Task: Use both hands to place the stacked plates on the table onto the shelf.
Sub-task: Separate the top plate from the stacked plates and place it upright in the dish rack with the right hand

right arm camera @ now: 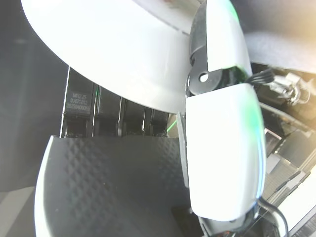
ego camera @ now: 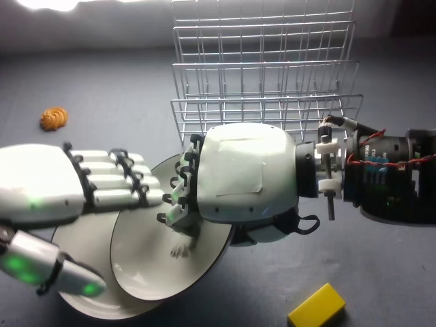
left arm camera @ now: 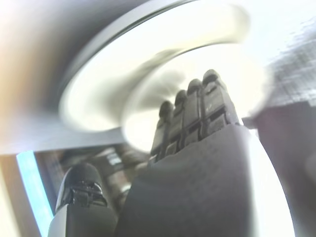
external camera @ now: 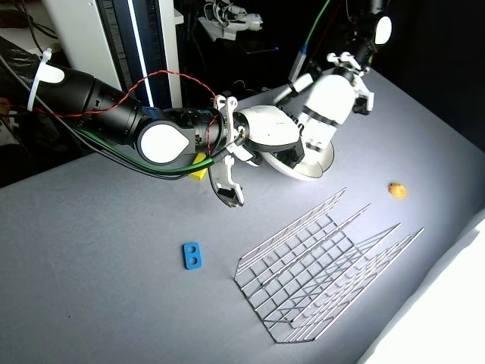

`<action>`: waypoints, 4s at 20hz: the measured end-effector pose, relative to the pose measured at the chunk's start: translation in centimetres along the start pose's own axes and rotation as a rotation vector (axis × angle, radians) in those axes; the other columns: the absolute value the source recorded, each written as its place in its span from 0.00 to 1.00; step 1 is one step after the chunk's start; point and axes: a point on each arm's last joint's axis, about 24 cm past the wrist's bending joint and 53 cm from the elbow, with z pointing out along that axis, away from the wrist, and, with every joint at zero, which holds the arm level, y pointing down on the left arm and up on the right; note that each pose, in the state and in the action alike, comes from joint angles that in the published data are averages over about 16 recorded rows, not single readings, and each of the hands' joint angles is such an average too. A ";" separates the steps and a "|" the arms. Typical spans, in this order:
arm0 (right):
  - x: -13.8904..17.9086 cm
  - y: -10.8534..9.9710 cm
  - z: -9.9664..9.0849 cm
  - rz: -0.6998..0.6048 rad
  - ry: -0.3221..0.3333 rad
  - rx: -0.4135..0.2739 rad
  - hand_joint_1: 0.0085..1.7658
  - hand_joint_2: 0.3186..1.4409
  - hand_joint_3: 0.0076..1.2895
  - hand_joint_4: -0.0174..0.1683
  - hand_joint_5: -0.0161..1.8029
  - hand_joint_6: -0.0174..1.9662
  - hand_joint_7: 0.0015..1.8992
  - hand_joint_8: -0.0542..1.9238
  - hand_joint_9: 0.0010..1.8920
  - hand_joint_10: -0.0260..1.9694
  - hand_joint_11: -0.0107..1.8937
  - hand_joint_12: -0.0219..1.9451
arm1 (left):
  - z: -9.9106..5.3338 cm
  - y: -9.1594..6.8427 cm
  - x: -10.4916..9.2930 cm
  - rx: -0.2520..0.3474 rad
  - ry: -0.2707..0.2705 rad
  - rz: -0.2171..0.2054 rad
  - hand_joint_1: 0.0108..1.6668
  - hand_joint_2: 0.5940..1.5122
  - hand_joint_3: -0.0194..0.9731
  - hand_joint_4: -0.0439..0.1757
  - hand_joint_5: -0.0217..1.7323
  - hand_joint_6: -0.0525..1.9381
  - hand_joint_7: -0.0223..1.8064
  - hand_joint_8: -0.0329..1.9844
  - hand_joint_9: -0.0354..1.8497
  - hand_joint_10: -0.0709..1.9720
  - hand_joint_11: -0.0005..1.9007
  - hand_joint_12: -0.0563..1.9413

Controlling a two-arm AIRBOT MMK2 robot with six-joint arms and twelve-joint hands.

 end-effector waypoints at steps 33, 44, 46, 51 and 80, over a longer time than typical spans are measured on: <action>-5.1 4.1 -2.3 -0.007 -0.079 -0.040 0.74 0.60 0.01 0.11 0.54 0.52 0.55 0.45 0.55 0.43 0.45 0.54 | -5.1 10.2 -8.7 -0.354 -0.240 -0.072 0.01 0.55 0.04 0.22 0.02 0.03 0.02 0.01 0.03 0.04 0.01 0.02; -6.7 4.9 -2.6 -0.030 -0.114 -0.056 0.75 0.61 0.01 0.08 0.53 0.51 0.55 0.45 0.54 0.47 0.47 0.52 | -5.7 10.9 -9.1 -0.374 -0.247 -0.063 0.01 0.56 0.04 0.23 0.02 0.03 0.02 0.01 0.03 0.04 0.01 0.02; -6.9 5.0 -2.6 -0.035 -0.118 -0.058 0.75 0.61 0.01 0.07 0.52 0.51 0.55 0.45 0.53 0.50 0.47 0.52 | -5.7 10.9 -9.1 -0.375 -0.248 -0.063 0.01 0.55 0.04 0.23 0.02 0.03 0.02 0.01 0.03 0.04 0.01 0.02; -7.1 5.2 -2.7 -0.044 -0.124 -0.061 0.76 0.61 0.01 0.08 0.51 0.52 0.55 0.46 0.53 0.51 0.47 0.53 | -5.7 11.0 -9.1 -0.375 -0.247 -0.063 0.01 0.55 0.04 0.23 0.02 0.03 0.02 0.01 0.03 0.04 0.01 0.02; -17.8 3.2 -6.0 0.062 -0.365 0.023 0.76 0.61 0.01 0.09 0.50 0.51 0.54 0.46 0.52 0.51 0.47 0.53 | -5.9 11.3 -8.8 -0.387 -0.237 -0.062 0.01 0.54 0.04 0.23 0.02 0.03 0.02 0.01 0.03 0.04 0.01 0.02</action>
